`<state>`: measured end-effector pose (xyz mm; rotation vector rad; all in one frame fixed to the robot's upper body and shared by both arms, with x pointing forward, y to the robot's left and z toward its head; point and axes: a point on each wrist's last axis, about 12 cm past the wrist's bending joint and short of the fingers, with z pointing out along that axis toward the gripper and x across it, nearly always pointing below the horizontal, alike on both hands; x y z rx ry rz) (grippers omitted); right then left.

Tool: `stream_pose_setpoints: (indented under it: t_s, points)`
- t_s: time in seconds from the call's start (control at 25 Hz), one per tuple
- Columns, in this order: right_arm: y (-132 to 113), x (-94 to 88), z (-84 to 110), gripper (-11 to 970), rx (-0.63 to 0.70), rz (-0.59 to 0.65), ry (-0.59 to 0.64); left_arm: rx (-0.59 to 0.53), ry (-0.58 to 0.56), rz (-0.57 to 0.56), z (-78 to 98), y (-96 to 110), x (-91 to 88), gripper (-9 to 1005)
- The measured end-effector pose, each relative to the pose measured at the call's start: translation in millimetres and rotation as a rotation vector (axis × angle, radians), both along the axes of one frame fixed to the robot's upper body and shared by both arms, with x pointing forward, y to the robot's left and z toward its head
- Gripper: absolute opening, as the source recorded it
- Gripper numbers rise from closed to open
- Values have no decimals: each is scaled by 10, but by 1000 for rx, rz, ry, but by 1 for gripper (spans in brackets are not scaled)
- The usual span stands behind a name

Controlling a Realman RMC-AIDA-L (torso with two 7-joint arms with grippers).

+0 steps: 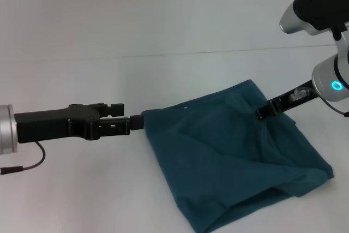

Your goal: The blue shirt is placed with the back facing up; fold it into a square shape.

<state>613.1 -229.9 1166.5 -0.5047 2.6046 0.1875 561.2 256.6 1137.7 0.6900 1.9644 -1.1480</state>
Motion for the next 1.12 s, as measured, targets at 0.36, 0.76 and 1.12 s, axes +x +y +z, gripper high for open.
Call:
stream_pose_setpoints:
  t_s: [0.36,0.76,1.12]
  points:
    - [-35,15,-221,650,26,-22,21,-1,-1,1,-3,-10,5,874]
    - [-22,23,-383,645,62,-13,26,-3,4,3,-11,-7,-4,874]
    - [-21,26,-428,618,67,-6,21,-5,7,3,-9,-12,-2,874]
